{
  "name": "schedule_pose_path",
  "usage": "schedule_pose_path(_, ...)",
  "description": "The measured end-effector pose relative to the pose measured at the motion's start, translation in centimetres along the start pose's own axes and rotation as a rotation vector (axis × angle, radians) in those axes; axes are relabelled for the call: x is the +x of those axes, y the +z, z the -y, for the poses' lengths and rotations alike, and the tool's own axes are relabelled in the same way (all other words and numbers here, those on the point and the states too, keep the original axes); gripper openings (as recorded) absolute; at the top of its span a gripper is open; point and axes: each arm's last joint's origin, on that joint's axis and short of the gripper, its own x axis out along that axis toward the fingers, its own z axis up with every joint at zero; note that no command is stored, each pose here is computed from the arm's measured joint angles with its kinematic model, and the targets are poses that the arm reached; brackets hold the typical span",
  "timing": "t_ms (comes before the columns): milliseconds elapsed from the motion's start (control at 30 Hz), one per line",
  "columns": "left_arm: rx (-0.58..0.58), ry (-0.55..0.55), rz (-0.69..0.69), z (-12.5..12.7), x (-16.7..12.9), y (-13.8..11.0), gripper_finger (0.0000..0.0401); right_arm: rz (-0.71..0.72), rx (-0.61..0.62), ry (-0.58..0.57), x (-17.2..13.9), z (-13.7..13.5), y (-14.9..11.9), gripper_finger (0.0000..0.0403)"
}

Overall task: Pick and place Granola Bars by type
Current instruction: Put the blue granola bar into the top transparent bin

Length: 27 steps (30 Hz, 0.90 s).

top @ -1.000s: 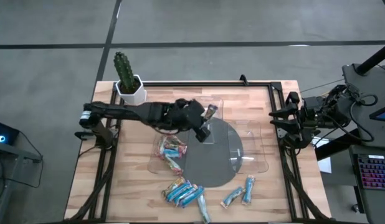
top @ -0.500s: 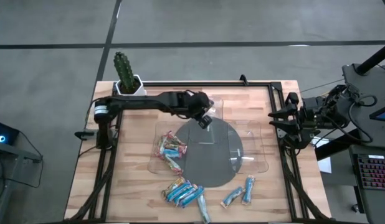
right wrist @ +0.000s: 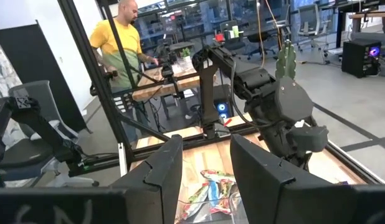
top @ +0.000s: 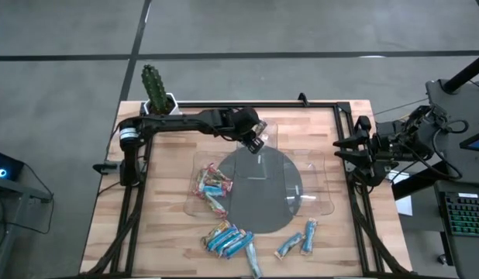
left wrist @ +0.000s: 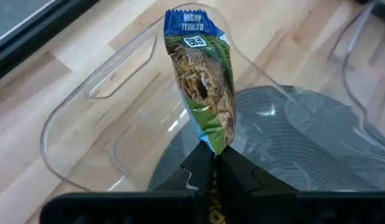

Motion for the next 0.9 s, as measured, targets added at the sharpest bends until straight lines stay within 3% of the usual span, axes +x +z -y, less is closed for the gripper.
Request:
schedule_pose_path(333,0.035,0.008,0.006,0.0,0.0,0.0,0.0088,-0.001,-0.001,0.0,0.0,0.0,0.0,0.0127)
schedule_pose_path(633,-0.04,-0.043,-0.02,0.5,-0.5,-0.2,0.0096,-0.001,-0.001,0.0,0.0,0.0,0.0,0.0127)
schedule_pose_path(767,-0.027,-0.175,-0.005,2.5,-3.3,0.4,0.0096,-0.002,-0.004,-0.001,0.0,0.0,0.0,0.0127)
schedule_pose_path(900,0.055,-0.287,0.082,5.4,-7.9,0.7,0.0096,-0.011,-0.013,-0.004,0.1,-0.1,-0.2,0.0127)
